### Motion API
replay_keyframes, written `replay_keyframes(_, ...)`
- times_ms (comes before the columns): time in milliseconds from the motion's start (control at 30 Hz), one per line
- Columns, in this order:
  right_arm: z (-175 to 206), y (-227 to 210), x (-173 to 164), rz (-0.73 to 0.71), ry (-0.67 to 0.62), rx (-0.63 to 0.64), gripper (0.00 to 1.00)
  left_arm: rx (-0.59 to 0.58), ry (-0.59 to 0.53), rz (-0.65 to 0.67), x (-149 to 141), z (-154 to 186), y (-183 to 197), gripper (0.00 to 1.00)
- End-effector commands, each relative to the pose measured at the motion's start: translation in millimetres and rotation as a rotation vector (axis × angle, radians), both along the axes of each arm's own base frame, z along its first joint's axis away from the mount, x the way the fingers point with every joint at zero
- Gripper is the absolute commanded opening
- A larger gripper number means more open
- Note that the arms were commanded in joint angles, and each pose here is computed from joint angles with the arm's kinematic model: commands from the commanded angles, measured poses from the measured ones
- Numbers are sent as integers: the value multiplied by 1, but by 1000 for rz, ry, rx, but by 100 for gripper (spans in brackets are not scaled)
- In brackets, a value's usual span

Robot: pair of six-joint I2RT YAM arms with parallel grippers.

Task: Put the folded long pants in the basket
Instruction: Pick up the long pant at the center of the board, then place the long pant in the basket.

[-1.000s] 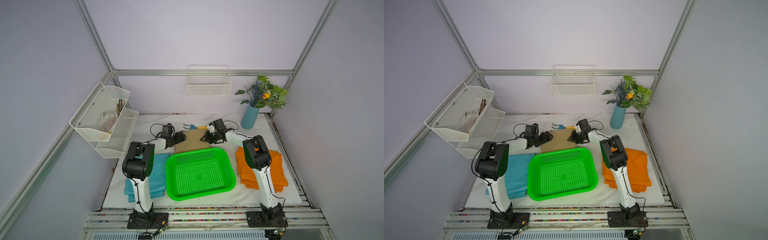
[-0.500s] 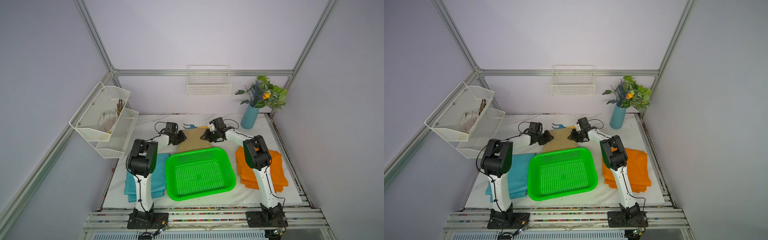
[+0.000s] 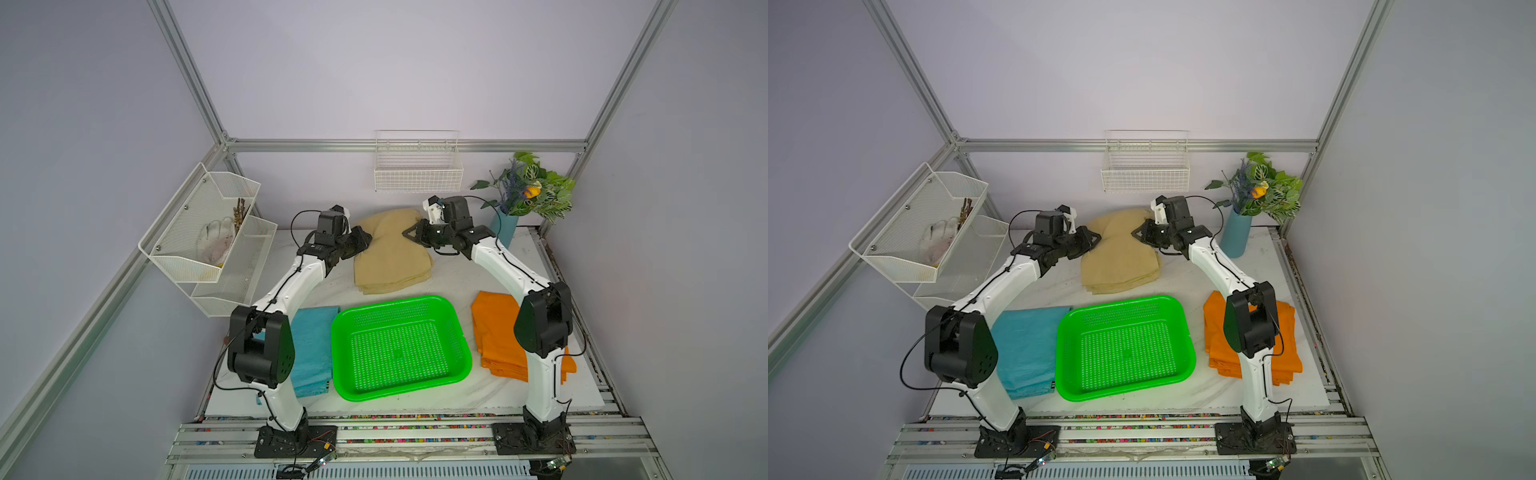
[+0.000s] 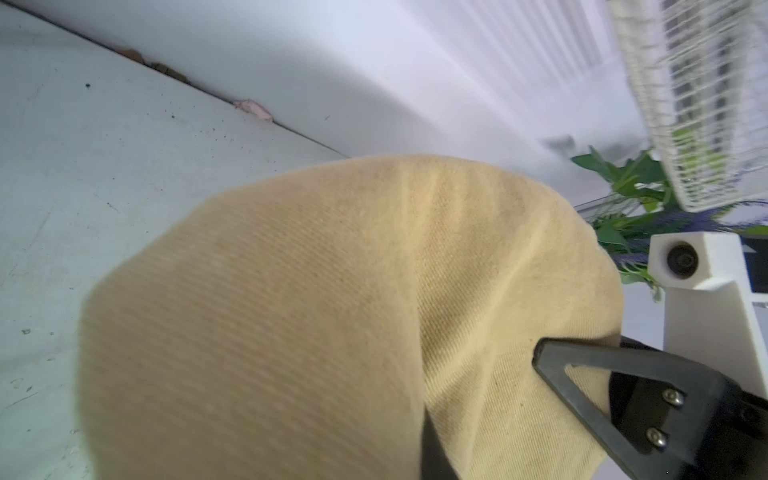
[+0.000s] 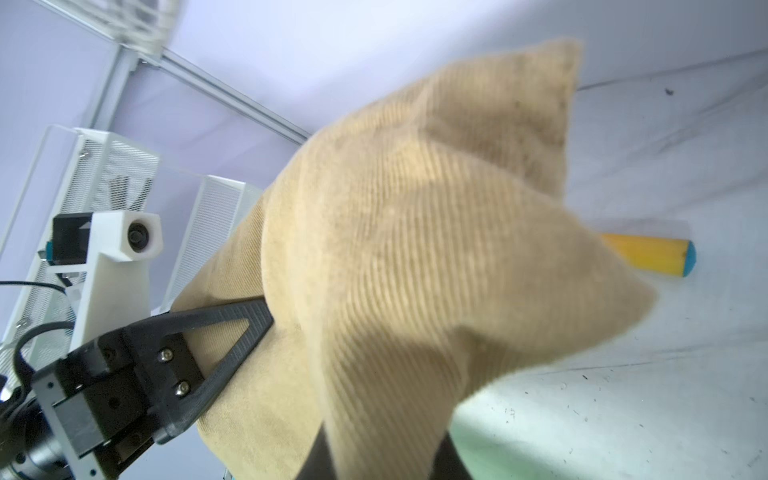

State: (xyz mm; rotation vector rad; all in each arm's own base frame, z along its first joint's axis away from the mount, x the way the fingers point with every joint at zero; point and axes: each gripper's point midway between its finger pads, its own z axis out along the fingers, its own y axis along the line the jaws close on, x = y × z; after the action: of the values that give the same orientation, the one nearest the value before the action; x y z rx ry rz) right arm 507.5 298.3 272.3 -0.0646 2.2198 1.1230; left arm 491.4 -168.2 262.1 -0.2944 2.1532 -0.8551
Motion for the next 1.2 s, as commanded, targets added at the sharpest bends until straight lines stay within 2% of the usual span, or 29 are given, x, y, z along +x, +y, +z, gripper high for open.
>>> replay_keyframes(0,37,-15,-23,-1,-83,-31,0,-17,20,-60,-44,15,-12,0)
replay_keyframes(133,47,-26,-61,23,-89,-72,0,-31,35,-74,-85,24,-14,0)
replay_keyframes(233,44,-34,-89,40,-47,-108,0,-63,70,-82,-115,27,-14,0)
replay_keyframes(367,13,-42,-138,63,39,-169,0,-25,167,-101,-154,-3,-17,0)
replay_keyframes(567,-31,-52,-211,72,148,-196,0,65,282,-136,-206,-55,-25,0)
replay_keyframes(700,-68,-50,-240,85,233,-191,0,122,346,-150,-228,-88,-25,0)
replay_keyframes(800,-93,-45,-245,85,258,-196,0,180,368,-132,-232,-108,-17,0)
replay_keyframes(900,-112,-44,-236,60,240,-197,0,250,361,-94,-227,-125,-7,0)
replay_keyframes(1167,-153,-47,-209,28,193,-326,0,311,313,-8,-216,-159,9,0)
